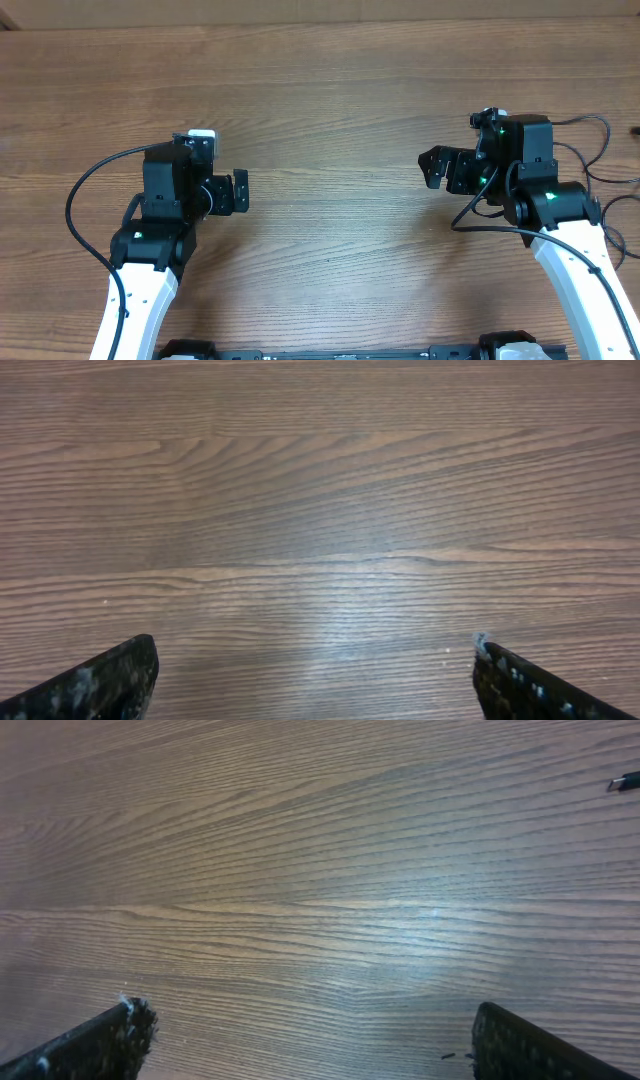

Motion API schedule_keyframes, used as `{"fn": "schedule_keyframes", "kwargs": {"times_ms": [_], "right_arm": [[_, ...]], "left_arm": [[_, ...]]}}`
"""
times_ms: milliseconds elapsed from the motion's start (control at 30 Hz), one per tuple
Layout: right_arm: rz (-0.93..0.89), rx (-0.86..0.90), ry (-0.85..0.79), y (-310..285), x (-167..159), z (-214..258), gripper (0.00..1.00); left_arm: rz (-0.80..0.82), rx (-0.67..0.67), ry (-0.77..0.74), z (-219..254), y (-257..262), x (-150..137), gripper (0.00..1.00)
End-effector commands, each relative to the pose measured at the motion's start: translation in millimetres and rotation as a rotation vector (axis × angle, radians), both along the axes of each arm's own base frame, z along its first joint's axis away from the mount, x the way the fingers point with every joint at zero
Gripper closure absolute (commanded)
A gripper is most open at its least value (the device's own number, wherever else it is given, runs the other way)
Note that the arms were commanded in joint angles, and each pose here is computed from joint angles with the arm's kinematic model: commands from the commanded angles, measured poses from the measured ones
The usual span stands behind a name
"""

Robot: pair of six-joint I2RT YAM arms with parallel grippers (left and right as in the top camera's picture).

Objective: Untangle cables

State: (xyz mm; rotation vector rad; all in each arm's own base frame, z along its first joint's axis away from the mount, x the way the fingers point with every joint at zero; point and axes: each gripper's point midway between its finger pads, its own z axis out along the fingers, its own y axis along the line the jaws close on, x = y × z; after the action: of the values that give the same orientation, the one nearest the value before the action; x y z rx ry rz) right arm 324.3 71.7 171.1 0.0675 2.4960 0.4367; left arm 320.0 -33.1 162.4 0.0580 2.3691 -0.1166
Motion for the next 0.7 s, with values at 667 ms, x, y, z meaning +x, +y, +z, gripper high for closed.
{"fn": "schedule_keyframes", "kwargs": {"times_ms": [667], "right_arm": [[0.008, 0.006, -0.002, 2, 1, 0, 0.00]], "left_arm": [[0.003, -0.067, -0.165, 13, -3, -31, 0.00]]}}
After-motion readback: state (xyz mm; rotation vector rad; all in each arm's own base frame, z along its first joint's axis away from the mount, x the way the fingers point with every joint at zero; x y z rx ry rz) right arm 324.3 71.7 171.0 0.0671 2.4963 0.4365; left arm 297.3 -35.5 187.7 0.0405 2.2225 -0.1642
